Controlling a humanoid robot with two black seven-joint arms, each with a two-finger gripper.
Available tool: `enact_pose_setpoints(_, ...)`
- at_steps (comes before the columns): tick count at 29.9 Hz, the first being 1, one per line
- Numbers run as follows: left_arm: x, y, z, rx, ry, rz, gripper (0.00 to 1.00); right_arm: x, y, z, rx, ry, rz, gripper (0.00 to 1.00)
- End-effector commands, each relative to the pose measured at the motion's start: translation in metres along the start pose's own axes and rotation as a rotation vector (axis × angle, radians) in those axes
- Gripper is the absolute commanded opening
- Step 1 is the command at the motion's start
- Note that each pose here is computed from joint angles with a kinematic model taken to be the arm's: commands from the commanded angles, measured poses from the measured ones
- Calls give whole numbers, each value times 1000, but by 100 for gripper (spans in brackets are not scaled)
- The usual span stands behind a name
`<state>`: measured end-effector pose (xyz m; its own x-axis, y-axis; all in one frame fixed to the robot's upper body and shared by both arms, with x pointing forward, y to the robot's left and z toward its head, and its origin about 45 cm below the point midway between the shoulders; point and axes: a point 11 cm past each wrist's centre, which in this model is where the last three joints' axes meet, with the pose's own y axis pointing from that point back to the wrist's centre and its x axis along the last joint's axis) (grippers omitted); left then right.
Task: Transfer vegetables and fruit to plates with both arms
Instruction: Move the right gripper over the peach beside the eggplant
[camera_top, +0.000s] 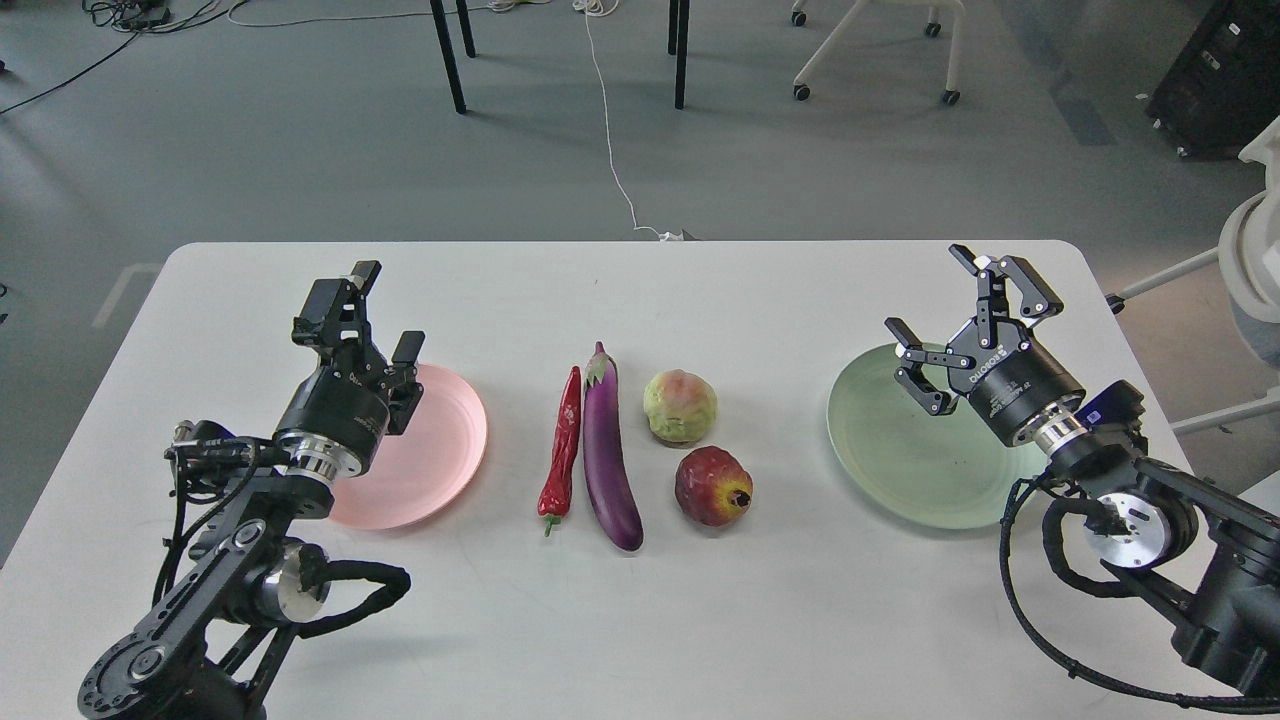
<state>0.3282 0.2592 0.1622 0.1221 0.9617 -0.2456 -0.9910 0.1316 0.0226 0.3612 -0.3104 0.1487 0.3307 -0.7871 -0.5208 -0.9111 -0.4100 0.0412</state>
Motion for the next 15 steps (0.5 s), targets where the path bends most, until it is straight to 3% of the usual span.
enact_pose_setpoints(1,-2,2,-1,4,1,-3,99,-1,-1,-2,-2,5,-9,97)
enact_pose_setpoints(7,-1,1,2,-5,5,-13,99,-22,-32,-52,10,183,-134,97)
enact_pose_setpoints(15,-4,1,8,-19,-2,-28,99,-98,-81,-84,-310,1011,-571,98)
